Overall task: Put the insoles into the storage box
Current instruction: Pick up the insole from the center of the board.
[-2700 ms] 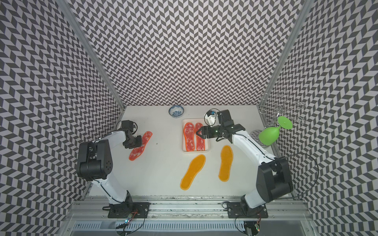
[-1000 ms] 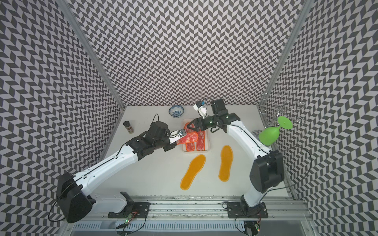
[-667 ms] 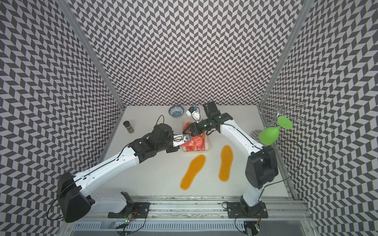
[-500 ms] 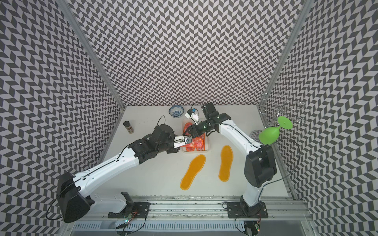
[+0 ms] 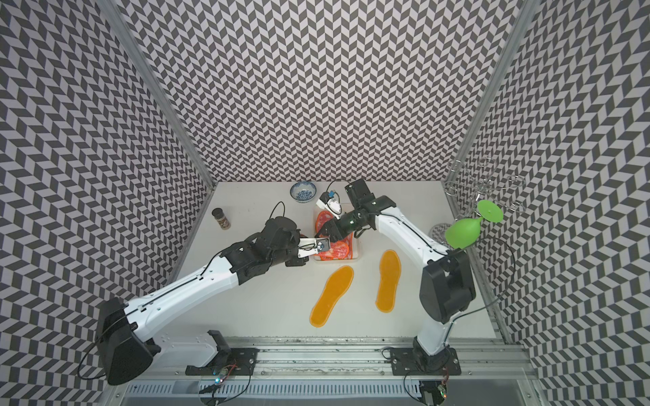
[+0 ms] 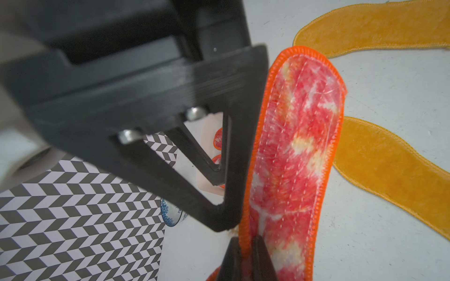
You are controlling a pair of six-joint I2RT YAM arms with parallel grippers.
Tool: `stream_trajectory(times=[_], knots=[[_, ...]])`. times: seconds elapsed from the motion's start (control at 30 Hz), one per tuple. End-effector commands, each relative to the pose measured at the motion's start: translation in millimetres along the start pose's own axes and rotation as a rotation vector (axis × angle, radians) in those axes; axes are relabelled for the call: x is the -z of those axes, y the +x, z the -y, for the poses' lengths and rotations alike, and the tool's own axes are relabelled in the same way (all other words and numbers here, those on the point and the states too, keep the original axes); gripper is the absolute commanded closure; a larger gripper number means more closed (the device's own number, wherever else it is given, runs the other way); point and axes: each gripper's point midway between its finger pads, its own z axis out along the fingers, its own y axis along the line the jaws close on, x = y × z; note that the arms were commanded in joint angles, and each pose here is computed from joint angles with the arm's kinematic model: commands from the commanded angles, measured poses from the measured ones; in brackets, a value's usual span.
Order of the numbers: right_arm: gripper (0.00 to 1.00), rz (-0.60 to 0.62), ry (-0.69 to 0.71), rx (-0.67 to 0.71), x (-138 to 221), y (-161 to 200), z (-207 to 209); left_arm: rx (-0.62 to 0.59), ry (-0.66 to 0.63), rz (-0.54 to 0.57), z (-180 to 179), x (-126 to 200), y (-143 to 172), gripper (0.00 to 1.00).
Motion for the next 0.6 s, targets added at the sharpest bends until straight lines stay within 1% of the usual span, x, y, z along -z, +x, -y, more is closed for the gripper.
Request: stream_trajectory(times=[0.0, 0.13, 0.3, 0.33, 0.37, 0.43, 0.53, 0.57], knots=[[0.54, -0.019, -0.062, 0.011, 2, 10, -21, 0.004, -0.054, 0.017, -11, 6, -3, 1.00], [0.54, -0.013, -0.109, 0.016, 3, 9, -33, 0.006, -0.044, 0.008, -9, 3, -1, 1.00], [0.54, -0.018, -0.126, 0.011, 4, 15, -38, 0.009, -0.046, 0.005, -10, 2, -1, 1.00], [0.55, -0.021, -0.105, 0.010, 3, 16, -35, 0.011, -0.046, 0.006, -10, 3, -2, 1.00], [0.57, -0.029, -0.073, 0.006, 2, 18, -29, 0.015, -0.047, 0.015, -12, 5, -4, 1.00], [0.61, -0.035, -0.058, 0.004, 1, 19, -25, 0.018, -0.043, 0.030, -13, 6, -8, 1.00], [0.74, -0.034, -0.072, -0.006, 0, 14, -25, 0.010, -0.036, 0.025, -11, 5, -7, 1.00], [0.80, -0.032, -0.070, -0.004, 0, 11, -25, 0.009, -0.034, 0.025, -11, 5, -8, 1.00]])
